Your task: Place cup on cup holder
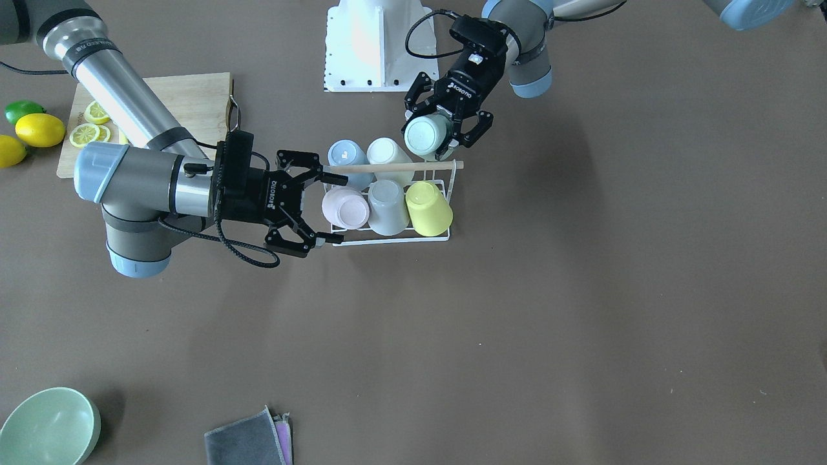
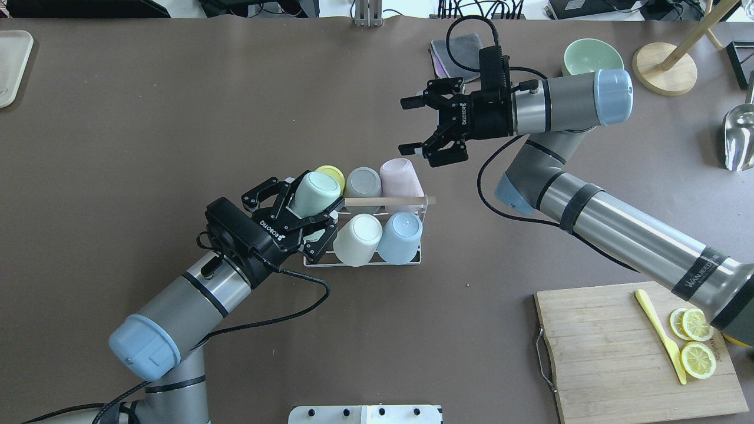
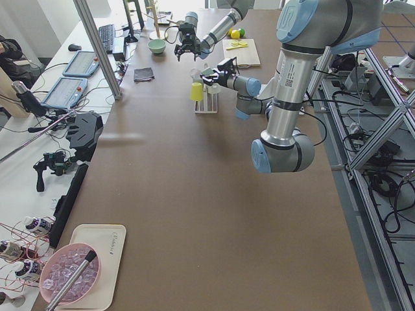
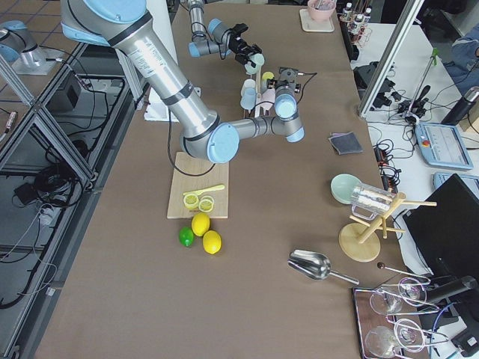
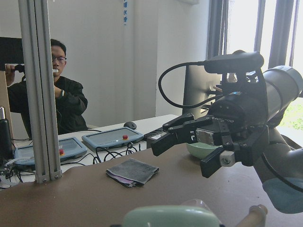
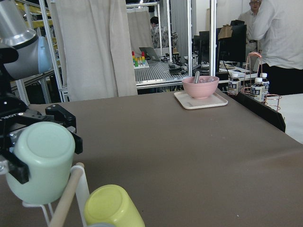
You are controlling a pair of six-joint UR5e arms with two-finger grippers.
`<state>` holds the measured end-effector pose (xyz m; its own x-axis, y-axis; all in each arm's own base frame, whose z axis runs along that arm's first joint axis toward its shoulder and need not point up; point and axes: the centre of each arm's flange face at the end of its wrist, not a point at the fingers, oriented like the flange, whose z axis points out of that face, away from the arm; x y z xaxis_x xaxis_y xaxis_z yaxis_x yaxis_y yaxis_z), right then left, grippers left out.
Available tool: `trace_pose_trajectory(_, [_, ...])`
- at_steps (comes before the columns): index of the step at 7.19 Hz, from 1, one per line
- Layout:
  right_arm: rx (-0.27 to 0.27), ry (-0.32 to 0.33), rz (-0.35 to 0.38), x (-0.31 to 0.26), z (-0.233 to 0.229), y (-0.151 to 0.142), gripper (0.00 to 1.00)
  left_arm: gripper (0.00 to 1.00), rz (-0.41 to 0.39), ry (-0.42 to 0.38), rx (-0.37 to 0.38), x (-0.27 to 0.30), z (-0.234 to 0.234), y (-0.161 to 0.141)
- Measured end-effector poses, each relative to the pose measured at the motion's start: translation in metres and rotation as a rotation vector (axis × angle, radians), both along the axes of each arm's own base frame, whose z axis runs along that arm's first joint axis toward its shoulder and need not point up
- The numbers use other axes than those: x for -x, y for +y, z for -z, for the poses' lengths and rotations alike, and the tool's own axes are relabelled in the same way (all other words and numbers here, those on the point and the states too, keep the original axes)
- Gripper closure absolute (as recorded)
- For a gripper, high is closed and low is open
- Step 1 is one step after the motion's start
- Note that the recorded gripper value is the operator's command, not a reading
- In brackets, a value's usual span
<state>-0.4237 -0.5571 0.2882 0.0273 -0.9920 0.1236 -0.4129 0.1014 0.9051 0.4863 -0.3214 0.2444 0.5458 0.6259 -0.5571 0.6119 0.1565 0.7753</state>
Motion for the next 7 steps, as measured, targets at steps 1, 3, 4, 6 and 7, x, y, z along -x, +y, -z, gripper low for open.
trace_pose_trajectory(1, [0.05,0.055,-0.014,-0.008,0.0,-0.017,0.0,1.0,0.001,-0.005,0.001,-0.001,-0.002,-0.001])
trace_pose_trajectory(3, [0.19,0.184,-0.04,-0.016,-0.004,-0.05,0.0,1.0,-0.002,-0.015,0.004,-0.005,-0.006,0.0])
trace_pose_trajectory(4, [0.272,0.255,-0.051,-0.018,-0.01,-0.064,0.0,1.0,-0.005,-0.018,0.004,-0.006,-0.007,0.001])
trace_pose_trajectory(6, [0.466,0.417,-0.071,-0.028,-0.03,-0.084,0.0,0.8,-0.01,-0.021,0.005,-0.008,-0.009,0.004])
trace_pose_trajectory(7, [0.564,0.494,-0.079,-0.032,-0.041,-0.092,0.0,0.37,-0.014,-0.024,0.006,-0.01,-0.011,0.006])
